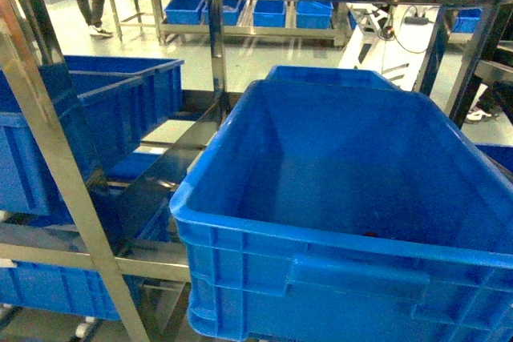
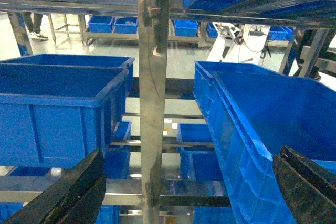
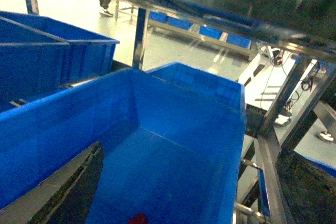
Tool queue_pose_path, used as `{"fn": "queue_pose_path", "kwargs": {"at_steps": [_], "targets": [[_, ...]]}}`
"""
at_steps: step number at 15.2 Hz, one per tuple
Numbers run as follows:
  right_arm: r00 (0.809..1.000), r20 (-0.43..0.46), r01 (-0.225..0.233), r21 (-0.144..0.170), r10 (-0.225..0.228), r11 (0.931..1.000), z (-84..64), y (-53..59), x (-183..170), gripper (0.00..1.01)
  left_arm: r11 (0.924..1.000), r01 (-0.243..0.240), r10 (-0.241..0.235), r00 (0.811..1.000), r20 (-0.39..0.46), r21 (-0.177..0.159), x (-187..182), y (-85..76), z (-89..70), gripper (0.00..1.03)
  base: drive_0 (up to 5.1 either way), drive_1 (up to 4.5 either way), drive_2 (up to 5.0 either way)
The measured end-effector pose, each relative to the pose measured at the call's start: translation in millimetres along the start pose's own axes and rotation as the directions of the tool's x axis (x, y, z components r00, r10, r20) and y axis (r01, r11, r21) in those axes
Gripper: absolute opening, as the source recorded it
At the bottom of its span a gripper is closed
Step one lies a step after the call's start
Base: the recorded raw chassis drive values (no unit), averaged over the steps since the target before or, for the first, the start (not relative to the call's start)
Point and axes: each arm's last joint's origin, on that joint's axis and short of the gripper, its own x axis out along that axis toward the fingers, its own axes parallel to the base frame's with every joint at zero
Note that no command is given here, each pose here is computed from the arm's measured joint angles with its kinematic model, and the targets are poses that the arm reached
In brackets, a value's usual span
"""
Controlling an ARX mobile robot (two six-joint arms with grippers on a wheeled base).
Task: Pick red block from blue box to shelf
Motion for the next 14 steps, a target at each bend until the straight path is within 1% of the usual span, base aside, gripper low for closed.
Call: {"fn": "queue_pose_path", "kwargs": {"at_steps": [2, 3, 4, 5, 7, 8, 9, 10, 11, 12, 13, 14], "targets": [[1.000, 0.028, -0.008, 0.001, 0.008, 1.0000, 5.4, -2.4, -5, 0.98, 1.0000, 0.000, 0.000, 1.000, 0.000, 0.000, 0, 0.0, 0.0, 0.98, 0.0, 0.00, 0.0], [0.998, 0.069, -0.004, -0.003, 0.004, 1.0000, 10.9, -4.0, -10, 0.98, 1.0000, 0.000, 0.000, 1.000, 0.000, 0.000, 0, 0.0, 0.0, 0.98, 0.0, 0.00, 0.0], [0.988, 0.153, 0.004, -0.015, -0.001, 0.9999, 22.2, -8.1, -25, 0.98, 1.0000, 0.000, 0.000, 1.000, 0.000, 0.000, 0, 0.0, 0.0, 0.98, 0.0, 0.00, 0.0], [0.985, 0.175, 0.012, -0.017, -0.009, 0.9998, 24.4, -10.6, -36, 0.98, 1.0000, 0.000, 0.000, 1.000, 0.000, 0.000, 0, 0.0, 0.0, 0.98, 0.0, 0.00, 0.0], [0.990, 0.136, 0.044, 0.006, -0.044, 0.9990, 15.4, -16.1, -57, 0.98, 1.0000, 0.000, 0.000, 1.000, 0.000, 0.000, 0, 0.0, 0.0, 0.98, 0.0, 0.00, 0.0], [0.984, 0.161, 0.079, 0.021, -0.081, 0.9966, 17.8, -19.7, -65, 0.98, 1.0000, 0.000, 0.000, 1.000, 0.000, 0.000, 0, 0.0, 0.0, 0.98, 0.0, 0.00, 0.0], [0.968, 0.208, 0.136, 0.042, -0.142, 0.9897, 26.2, -24.5, -77, 0.98, 1.0000, 0.000, 0.000, 1.000, 0.000, 0.000, 0, 0.0, 0.0, 0.98, 0.0, 0.00, 0.0], [0.948, 0.237, 0.199, 0.083, -0.213, 0.9765, 32.2, -19.9, -101, 0.98, 1.0000, 0.000, 0.000, 1.000, 0.000, 0.000, 0, 0.0, 0.0, 0.98, 0.0, 0.00, 0.0], [0.971, -0.002, 0.239, 0.138, -0.241, 0.9612, 20.6, -18.9, -104, 0.76, 1.0000, 0.000, 0.000, 1.000, 0.000, 0.000, 0, 0.0, 0.0, 0.98, 0.0, 0.00, 0.0], [0.970, -0.019, 0.241, 0.146, -0.241, 0.9595, 15.9, -17.5, -106, 0.65, 1.0000, 0.000, 0.000, 1.000, 0.000, 0.000, 0, 0.0, 0.0, 0.98, 0.0, 0.00, 0.0], [0.970, -0.013, 0.241, 0.149, -0.242, 0.9589, 11.8, -16.2, -109, 0.50, 1.0000, 0.000, 0.000, 1.000, 0.000, 0.000, 0, 0.0, 0.0, 0.98, 0.0, 0.00, 0.0], [0.970, -0.016, 0.241, 0.150, -0.242, 0.9588, 7.5, -15.1, -110, 0.39, 1.0000, 0.000, 0.000, 1.000, 0.000, 0.000, 0, 0.0, 0.0, 0.98, 0.0, 0.00, 0.0]]}}
